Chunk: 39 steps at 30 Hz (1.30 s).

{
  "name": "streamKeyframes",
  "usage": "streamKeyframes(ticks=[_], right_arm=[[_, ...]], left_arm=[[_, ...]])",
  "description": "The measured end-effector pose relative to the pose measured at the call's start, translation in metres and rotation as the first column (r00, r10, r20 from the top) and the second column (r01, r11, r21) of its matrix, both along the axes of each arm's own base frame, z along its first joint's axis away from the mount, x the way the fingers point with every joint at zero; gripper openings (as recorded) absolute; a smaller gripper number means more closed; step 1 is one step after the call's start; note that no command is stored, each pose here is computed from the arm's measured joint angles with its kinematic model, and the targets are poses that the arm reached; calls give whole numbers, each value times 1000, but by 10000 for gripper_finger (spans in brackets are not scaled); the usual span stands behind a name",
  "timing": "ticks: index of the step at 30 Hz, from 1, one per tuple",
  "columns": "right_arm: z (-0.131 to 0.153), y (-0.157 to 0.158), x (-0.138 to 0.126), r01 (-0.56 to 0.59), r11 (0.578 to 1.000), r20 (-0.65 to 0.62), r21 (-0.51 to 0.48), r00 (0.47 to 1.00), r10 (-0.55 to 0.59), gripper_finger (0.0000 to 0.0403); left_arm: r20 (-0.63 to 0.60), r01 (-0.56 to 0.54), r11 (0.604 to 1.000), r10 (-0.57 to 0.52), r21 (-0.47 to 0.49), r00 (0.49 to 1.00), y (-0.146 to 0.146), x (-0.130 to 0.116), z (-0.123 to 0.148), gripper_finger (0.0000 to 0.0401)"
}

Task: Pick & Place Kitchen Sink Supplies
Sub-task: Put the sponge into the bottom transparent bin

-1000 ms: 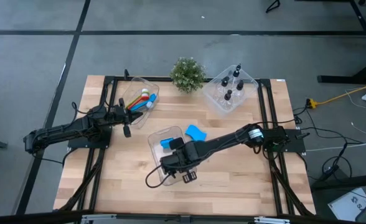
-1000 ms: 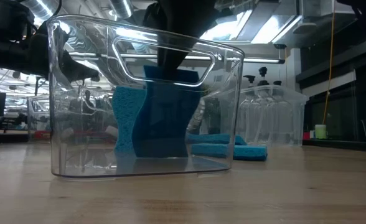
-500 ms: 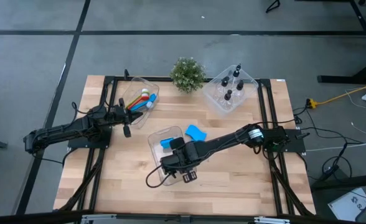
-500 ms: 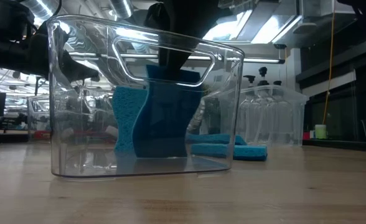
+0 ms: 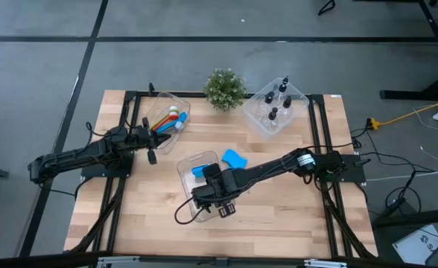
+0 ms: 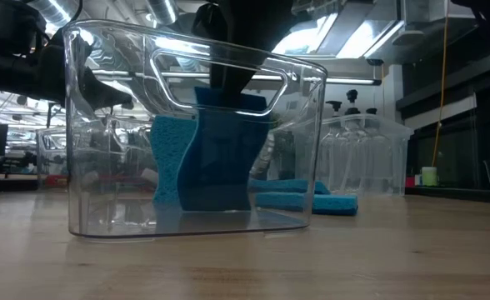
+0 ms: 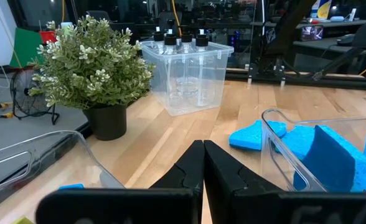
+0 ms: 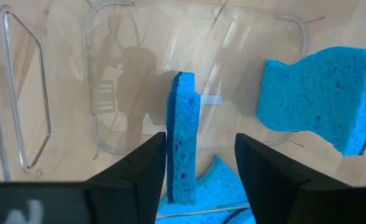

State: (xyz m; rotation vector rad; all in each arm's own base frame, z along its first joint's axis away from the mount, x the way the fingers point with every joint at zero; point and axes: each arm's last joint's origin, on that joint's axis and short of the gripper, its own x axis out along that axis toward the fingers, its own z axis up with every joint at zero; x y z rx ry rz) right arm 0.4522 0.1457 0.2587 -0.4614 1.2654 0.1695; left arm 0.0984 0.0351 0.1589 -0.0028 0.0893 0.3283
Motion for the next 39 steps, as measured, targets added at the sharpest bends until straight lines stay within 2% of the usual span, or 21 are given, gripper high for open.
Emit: streamKeyframes(ticks=[30, 39], right_arm=[[0, -4, 1, -2, 999, 9, -54, 1000, 2, 136], [0, -4, 1, 2, 999, 10, -52, 1000, -1, 133]], left_arm=[[0, 0, 1000, 0, 0, 1000, 0, 0, 0, 2], [0, 0, 1000, 0, 0, 1000, 0, 0, 0, 2]])
